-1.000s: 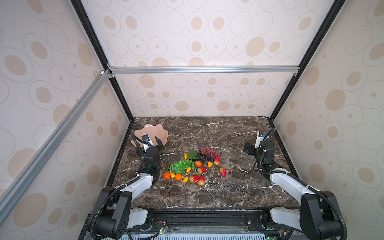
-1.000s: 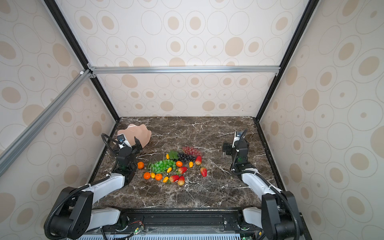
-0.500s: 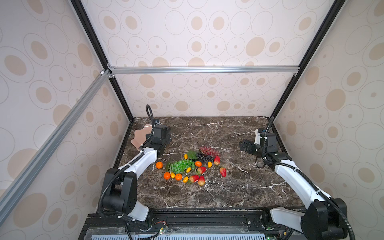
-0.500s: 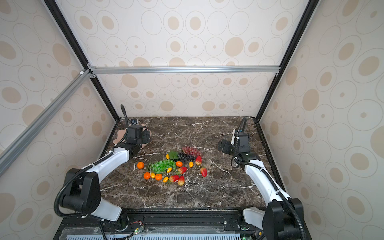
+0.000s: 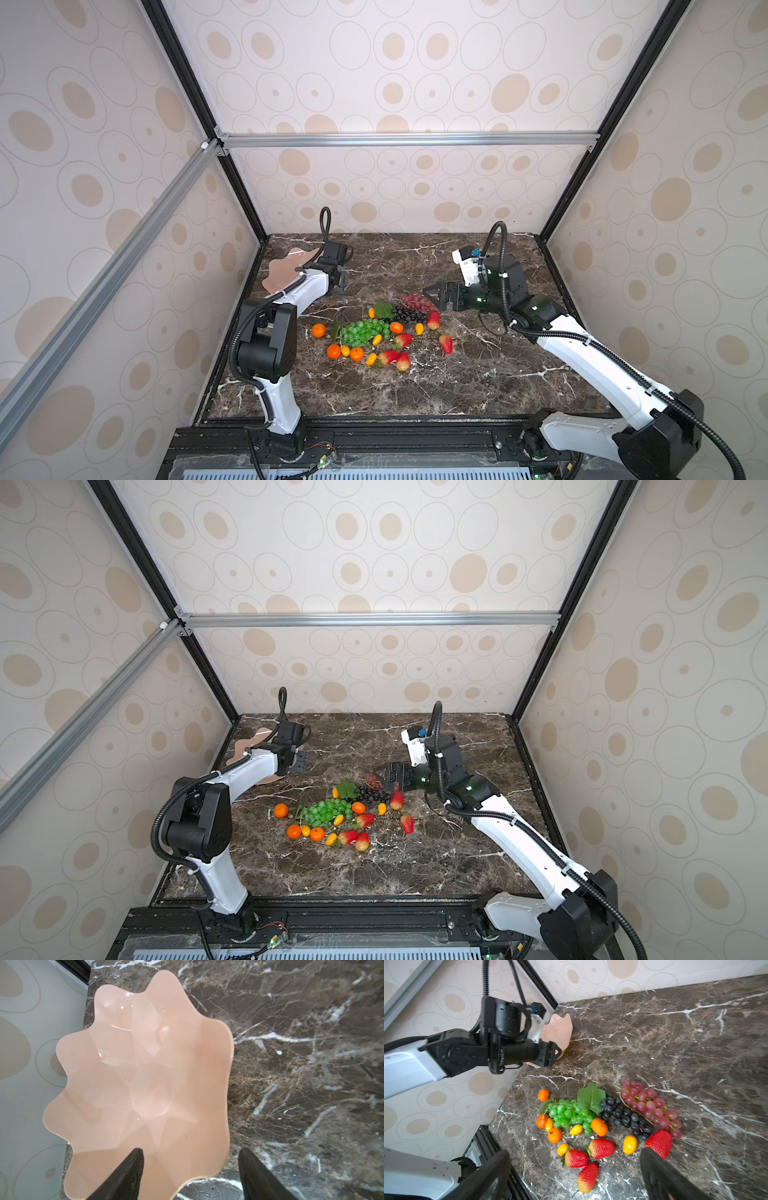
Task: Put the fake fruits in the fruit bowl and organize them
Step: 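Reach the left gripper to the pink bowl rim and grasp it, then carry the pink bowl past the fruit with the left gripper while the right arm withdraws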
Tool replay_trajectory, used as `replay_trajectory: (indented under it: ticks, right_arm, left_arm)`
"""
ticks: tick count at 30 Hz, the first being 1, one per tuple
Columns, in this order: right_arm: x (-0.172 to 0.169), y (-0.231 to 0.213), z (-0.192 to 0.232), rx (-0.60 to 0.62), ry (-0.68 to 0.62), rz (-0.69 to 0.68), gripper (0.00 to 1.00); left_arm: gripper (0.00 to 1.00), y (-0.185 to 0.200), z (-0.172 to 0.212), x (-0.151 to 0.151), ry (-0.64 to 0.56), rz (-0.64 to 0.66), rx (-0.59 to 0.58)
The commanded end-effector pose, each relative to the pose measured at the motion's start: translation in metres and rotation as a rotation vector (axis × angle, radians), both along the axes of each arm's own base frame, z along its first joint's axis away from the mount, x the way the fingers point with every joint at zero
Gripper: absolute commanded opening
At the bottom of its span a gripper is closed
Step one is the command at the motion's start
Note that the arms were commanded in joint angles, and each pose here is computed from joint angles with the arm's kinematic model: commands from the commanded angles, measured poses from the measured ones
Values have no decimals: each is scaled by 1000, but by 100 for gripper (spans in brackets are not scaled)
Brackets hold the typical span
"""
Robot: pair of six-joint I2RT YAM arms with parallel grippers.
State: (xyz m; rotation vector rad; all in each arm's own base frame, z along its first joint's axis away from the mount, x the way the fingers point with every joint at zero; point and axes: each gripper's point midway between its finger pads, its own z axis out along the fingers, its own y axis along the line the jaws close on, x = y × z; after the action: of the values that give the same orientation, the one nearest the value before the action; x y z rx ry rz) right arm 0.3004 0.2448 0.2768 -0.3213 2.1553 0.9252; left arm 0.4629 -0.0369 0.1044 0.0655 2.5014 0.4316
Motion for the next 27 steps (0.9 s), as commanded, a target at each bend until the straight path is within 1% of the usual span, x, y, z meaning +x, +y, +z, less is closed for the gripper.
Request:
replay_trajectory:
  ticks: [1, 6, 13, 20, 23, 27]
  right_arm:
    - [-4, -3, 17, 21, -32, -10, 100]
    - [-13, -15, 30, 12, -86, -31, 100]
    - [-30, -21, 55, 85, -185, -16, 100]
    - [-32, -25, 57, 66, -192, -20, 100]
    - [-32, -24, 56, 68, -189, -19, 100]
    - [-32, -25, 55, 69, -192, -20, 100]
  left_arm:
    - [68, -4, -3, -2, 74, -53, 64]
    - [61, -13, -13, -1, 117, -88, 112]
    - [51, -16, -22, 2, 158, -97, 220]
    - [41, -9, -25, 4, 181, -78, 315]
    - [34, -5, -28, 5, 193, -72, 343]
    - [29, -4, -26, 6, 189, -66, 367]
